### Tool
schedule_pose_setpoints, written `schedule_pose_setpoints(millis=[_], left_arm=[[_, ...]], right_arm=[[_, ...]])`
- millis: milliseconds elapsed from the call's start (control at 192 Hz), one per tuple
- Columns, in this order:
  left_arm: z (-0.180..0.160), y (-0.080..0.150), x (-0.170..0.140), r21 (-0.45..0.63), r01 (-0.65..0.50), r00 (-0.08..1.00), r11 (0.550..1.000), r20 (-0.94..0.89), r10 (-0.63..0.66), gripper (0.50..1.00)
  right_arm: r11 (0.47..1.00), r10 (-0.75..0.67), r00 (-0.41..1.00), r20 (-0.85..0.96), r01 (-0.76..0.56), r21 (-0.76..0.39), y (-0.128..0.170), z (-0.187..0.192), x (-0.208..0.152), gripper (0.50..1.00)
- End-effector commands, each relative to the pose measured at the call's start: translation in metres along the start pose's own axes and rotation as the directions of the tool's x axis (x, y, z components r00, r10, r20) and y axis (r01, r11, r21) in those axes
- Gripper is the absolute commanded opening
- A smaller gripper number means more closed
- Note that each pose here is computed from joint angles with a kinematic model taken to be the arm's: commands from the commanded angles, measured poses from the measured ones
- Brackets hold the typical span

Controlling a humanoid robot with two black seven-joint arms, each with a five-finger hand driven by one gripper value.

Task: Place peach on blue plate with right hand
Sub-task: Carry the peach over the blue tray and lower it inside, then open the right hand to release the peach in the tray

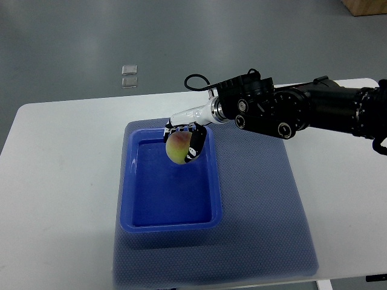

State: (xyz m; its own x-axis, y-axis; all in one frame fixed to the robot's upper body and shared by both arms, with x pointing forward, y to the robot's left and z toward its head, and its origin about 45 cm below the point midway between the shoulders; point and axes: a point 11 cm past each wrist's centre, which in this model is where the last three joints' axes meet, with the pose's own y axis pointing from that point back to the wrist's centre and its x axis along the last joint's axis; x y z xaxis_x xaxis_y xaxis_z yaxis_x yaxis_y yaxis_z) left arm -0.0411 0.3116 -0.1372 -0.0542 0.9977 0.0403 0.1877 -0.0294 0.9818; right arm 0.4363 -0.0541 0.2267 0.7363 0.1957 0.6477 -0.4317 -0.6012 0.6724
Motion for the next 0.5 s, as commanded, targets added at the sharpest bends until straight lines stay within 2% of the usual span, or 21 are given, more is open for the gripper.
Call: schedule_pose_setpoints(millis=[0, 380, 385, 390, 395, 401, 406, 411, 416, 422, 427, 448, 494], left_arm=[[0.0, 0.0, -0.001, 0.0, 0.002, 1.0, 1.0, 0.003, -0.002, 1.0], [0.0, 0.0, -0.001, 0.0, 0.002, 1.0, 1.0, 0.003, -0.002, 1.0], [0.0, 0.0, -0.001, 0.0, 0.002, 1.0, 1.0, 0.003, -0.002, 1.0], [0.0, 0.0, -0.001, 0.0, 0.002, 1.0, 1.0, 0.003, -0.002, 1.0], [0.0, 0.0, -0.001, 0.0, 0.002, 1.0, 1.0, 0.003, -0.002, 1.0], [0.0, 0.0, -0.001, 0.0, 0.002, 1.0, 1.0, 0.003, -0.002, 1.0], [0.0, 0.0, -0.001, 0.0, 0.002, 1.0, 1.0, 0.003, -0.002, 1.0], [0.0, 0.0, -0.001, 0.0, 0.002, 1.0, 1.0, 0.003, -0.002, 1.0], [0.0, 0.0, -0.001, 0.0, 0.002, 1.0, 1.0, 0.003, -0.002, 1.0], [0.0, 0.0, -0.001, 0.0, 0.002, 1.0, 1.0, 0.003, -0.002, 1.0], [0.0, 0.0, -0.001, 0.0, 0.002, 1.0, 1.0, 0.003, -0.002, 1.0], [0.0, 0.0, -0.001, 0.0, 0.002, 1.0, 1.0, 0.003, -0.002, 1.0], [0.0, 0.0, -0.001, 0.0, 0.002, 1.0, 1.0, 0.003, -0.002, 1.0]], right_arm=[[1.0, -0.008, 1.0, 0.028, 0.007, 0.014, -0.003, 0.001, -0.007, 0.5], [0.998, -0.04, 0.997, 0.07, 0.037, 0.047, -0.01, 0.002, -0.028, 0.5], [0.998, -0.04, 0.997, 0.07, 0.037, 0.05, -0.01, 0.002, -0.028, 0.547], [0.998, -0.04, 0.997, 0.07, 0.037, 0.05, -0.01, 0.002, -0.028, 0.547], [0.998, -0.041, 0.997, 0.071, 0.037, 0.053, -0.01, 0.001, -0.028, 0.614], [0.998, -0.041, 0.997, 0.071, 0.037, 0.053, -0.01, 0.001, -0.028, 0.615], [0.998, -0.042, 0.996, 0.074, 0.038, 0.054, -0.01, 0.001, -0.029, 0.672], [0.998, -0.042, 0.996, 0.074, 0.038, 0.054, -0.01, 0.001, -0.029, 0.672], [0.998, -0.042, 0.996, 0.074, 0.038, 0.055, -0.01, 0.001, -0.029, 0.725], [0.998, -0.042, 0.996, 0.074, 0.038, 0.055, -0.01, 0.001, -0.029, 0.725], [0.998, -0.041, 0.996, 0.075, 0.037, 0.058, -0.01, 0.001, -0.029, 0.768], [0.998, -0.043, 0.996, 0.076, 0.039, 0.059, -0.01, 0.001, -0.03, 0.809], [0.997, -0.045, 0.996, 0.076, 0.04, 0.059, -0.01, 0.001, -0.03, 0.829]])
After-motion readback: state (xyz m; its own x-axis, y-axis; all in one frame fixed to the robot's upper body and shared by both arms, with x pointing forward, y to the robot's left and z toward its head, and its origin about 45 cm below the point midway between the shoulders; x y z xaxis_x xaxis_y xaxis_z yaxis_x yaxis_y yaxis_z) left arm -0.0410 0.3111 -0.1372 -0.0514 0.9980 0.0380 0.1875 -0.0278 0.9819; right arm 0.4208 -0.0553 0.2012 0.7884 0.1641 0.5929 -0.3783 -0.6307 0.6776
